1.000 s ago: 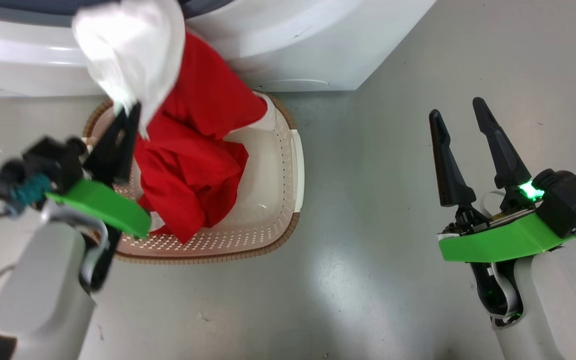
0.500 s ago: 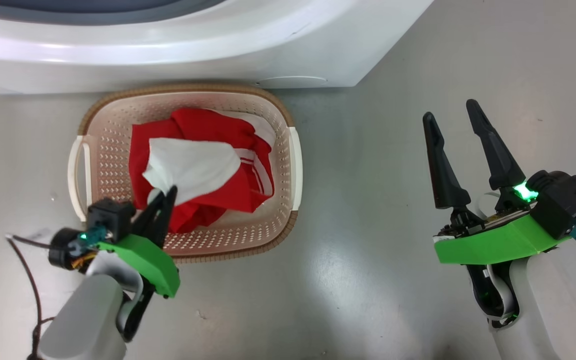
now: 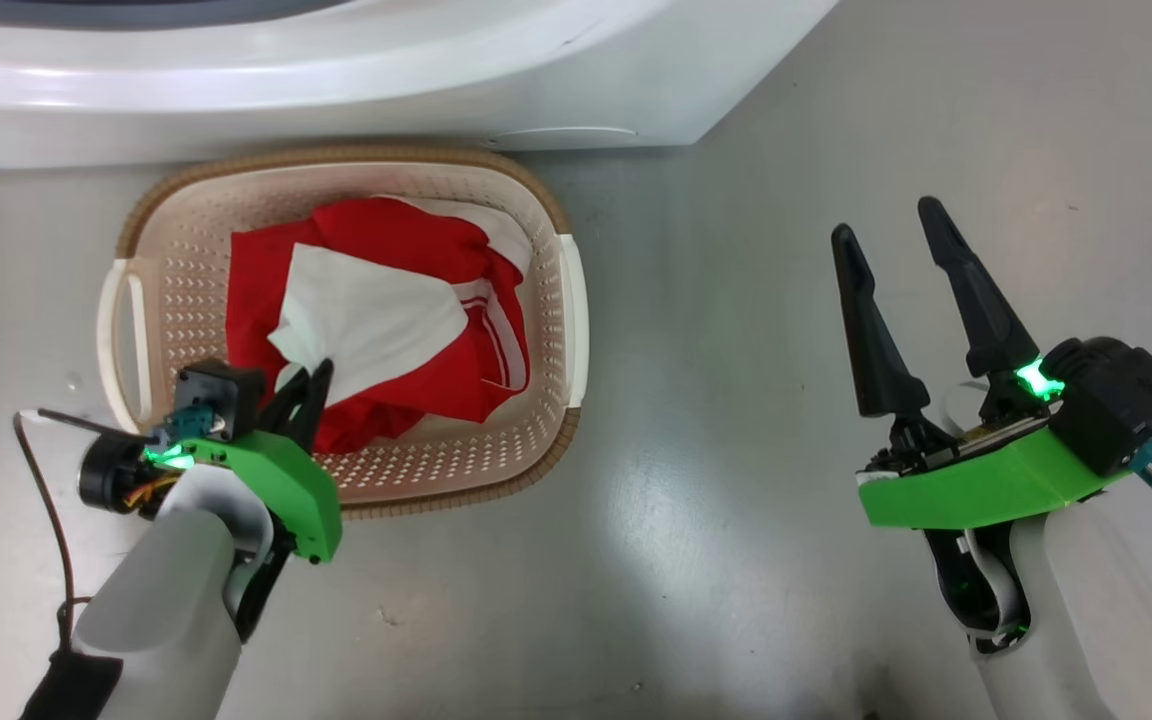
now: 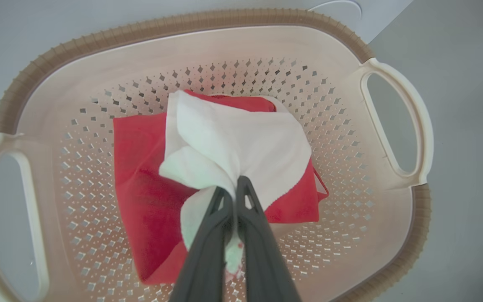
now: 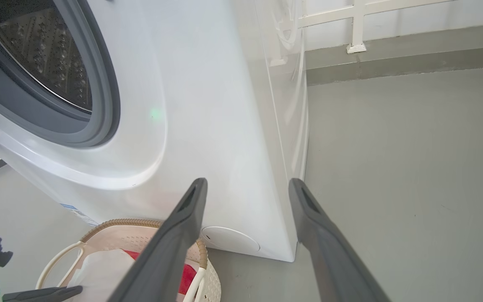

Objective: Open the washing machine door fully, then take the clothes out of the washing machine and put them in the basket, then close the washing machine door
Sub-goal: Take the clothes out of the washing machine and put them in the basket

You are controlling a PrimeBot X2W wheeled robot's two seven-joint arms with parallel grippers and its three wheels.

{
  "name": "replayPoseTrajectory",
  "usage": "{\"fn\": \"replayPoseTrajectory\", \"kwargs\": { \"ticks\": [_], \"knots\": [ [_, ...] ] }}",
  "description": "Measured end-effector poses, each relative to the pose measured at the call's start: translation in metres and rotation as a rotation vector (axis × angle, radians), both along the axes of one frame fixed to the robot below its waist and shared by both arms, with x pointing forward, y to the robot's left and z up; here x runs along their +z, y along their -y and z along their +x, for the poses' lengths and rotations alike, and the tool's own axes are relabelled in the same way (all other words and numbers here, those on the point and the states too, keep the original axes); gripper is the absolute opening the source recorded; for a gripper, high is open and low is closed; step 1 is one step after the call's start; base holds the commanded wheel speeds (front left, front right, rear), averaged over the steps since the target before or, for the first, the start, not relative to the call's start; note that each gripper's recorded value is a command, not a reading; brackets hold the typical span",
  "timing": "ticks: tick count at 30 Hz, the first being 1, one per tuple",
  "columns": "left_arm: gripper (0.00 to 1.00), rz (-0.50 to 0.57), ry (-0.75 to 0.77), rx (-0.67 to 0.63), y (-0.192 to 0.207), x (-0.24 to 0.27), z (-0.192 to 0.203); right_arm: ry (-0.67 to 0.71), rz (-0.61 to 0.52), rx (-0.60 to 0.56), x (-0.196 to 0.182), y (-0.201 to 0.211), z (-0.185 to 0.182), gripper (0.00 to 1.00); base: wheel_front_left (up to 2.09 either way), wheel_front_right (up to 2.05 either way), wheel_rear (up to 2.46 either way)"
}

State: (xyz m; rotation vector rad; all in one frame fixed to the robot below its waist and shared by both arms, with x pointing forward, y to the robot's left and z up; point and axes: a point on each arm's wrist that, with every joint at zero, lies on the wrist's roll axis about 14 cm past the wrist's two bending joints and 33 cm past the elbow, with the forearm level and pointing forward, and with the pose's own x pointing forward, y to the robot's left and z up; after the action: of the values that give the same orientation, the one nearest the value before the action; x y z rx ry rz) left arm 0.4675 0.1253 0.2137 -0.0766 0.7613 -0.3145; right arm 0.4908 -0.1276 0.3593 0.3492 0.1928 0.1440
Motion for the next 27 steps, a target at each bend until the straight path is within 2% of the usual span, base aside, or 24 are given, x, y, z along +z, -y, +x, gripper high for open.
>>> {"fn": "replayPoseTrajectory", "kwargs": {
  "ticks": [1, 4, 6, 8, 9, 10, 27],
  "knots": [
    [0.00, 0.007, -0.015, -0.001, -0.001, -0.004, -0.002, 0.001, -0.001, 0.000, 0.000, 0.000, 0.001, 1.00, 0.00, 0.00, 0.00],
    [0.10, 0.008, -0.030, 0.006, -0.001, -0.009, 0.001, 0.007, -0.004, -0.004, 0.000, 0.002, 0.004, 1.00, 0.00, 0.00, 0.00],
    [0.27, 0.007, -0.030, 0.011, -0.001, -0.010, 0.006, 0.001, -0.006, -0.007, -0.003, 0.004, 0.004, 1.00, 0.00, 0.00, 0.00],
    [0.51, 0.004, -0.033, 0.015, -0.001, -0.011, 0.008, -0.004, -0.008, -0.009, -0.005, 0.005, 0.003, 1.00, 0.00, 0.00, 0.00],
    [0.93, 0.002, -0.037, 0.019, -0.001, -0.012, 0.008, -0.005, -0.008, -0.010, -0.005, 0.005, 0.003, 1.00, 0.00, 0.00, 0.00],
    [1.00, 0.001, -0.040, 0.024, -0.002, -0.013, 0.008, -0.006, -0.008, -0.010, -0.006, 0.005, 0.004, 1.00, 0.00, 0.00, 0.00],
    [1.00, -0.047, 0.078, 0.108, -0.018, 0.028, 0.029, 0.037, -0.002, -0.009, 0.014, 0.003, 0.007, 1.00, 0.00, 0.00, 0.00]
  ]
}}
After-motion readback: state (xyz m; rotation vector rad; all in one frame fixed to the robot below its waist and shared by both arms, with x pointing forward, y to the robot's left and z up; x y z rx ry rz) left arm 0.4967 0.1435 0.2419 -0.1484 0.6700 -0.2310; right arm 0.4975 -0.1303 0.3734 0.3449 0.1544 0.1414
